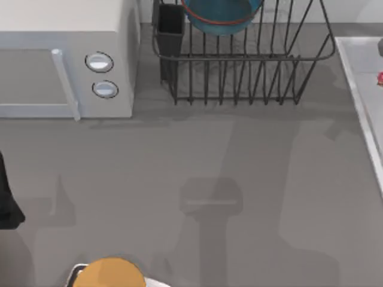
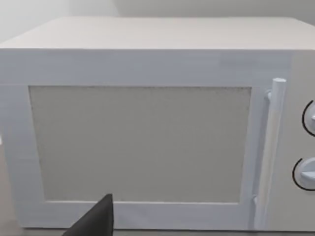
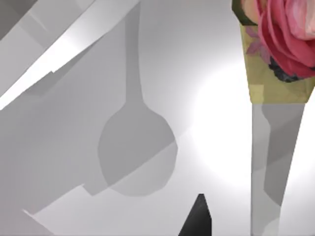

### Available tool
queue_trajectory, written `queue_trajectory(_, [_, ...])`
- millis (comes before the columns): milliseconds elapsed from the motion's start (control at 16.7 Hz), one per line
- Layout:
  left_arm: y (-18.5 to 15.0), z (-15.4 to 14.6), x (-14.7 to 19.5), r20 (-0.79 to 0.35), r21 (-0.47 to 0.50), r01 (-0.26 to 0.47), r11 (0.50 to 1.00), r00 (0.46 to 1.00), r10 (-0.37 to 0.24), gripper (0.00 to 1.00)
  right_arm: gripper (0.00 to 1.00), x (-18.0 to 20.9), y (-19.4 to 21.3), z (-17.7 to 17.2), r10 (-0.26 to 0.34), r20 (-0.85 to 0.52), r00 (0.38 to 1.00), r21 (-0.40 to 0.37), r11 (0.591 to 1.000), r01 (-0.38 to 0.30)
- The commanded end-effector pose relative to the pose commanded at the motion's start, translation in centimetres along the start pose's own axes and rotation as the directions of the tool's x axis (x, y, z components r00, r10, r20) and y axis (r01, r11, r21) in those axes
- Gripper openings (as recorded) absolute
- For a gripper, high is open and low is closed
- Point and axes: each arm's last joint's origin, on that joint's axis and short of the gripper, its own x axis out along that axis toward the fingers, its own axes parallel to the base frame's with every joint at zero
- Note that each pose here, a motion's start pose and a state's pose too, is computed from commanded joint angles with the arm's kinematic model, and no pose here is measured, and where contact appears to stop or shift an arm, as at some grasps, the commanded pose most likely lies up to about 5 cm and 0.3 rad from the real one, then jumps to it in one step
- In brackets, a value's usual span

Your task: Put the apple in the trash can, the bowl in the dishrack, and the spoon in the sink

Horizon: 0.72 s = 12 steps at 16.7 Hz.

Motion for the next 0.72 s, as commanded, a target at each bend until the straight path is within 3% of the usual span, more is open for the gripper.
queue_trajectory(720, [0.0, 0.0, 0.0, 0.0, 0.0, 0.0, 1.0, 1.0, 0.0, 1.0, 0.98, 0.0, 0.0, 0.0, 0.0, 0.0, 1.0, 0.0, 1.0, 0.0])
